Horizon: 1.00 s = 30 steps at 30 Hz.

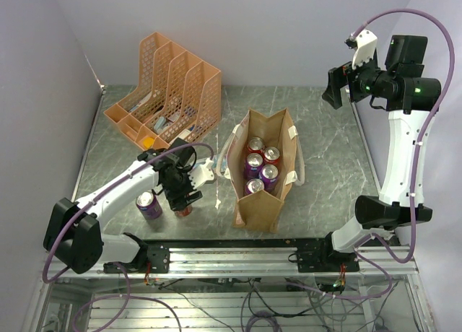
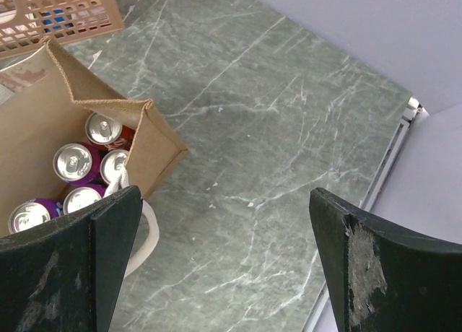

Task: Place the beverage into the canvas bag
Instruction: Pick up the drink from the center of the board.

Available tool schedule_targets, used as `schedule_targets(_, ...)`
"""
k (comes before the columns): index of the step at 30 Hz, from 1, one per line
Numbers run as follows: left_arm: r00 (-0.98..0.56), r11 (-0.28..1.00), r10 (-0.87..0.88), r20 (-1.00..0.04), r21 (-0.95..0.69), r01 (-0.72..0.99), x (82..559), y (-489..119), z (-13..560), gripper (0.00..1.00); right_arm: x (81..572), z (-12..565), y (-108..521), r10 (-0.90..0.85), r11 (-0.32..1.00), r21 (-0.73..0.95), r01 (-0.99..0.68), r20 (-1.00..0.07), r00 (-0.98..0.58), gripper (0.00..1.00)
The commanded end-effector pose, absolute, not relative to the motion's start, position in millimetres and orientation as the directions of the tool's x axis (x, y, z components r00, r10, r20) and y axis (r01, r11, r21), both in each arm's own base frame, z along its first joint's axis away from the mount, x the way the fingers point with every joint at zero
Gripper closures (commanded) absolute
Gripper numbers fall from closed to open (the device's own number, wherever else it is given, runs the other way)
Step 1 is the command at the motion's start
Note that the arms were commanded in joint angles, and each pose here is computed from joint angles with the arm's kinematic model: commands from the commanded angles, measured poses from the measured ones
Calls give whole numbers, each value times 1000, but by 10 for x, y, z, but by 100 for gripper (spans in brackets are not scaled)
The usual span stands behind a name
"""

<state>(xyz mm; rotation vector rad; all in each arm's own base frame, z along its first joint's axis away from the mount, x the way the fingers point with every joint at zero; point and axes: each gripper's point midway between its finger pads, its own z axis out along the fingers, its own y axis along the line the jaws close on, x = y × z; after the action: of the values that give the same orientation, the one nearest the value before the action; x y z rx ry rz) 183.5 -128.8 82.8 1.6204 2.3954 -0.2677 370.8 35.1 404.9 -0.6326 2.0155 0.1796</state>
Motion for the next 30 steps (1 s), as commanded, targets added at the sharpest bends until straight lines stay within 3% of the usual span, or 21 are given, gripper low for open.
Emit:
schedule_targets(1,-323,347,865,-383,-8,938,1934,-1428,1032,66,3743,4000,322,-361,852,-125,-509,-844,-396,0)
schedule_targets(6,-295,339,863,-411,37,940,2058,-1422,1313,92,3778,3979,302,-373,850,-137,-509,-838,-398,0)
schedule_targets(22,-134,443,718,-683,300,845,2582,-1549,3194,93,4239,3822,404,-402,823,-135,-552,-826,-396,0)
schedule_targets(30,-8,483,573,-819,331,811,2644,-1772,4132,93,4267,3729,642,-466,788,-173,-591,-795,-389,0)
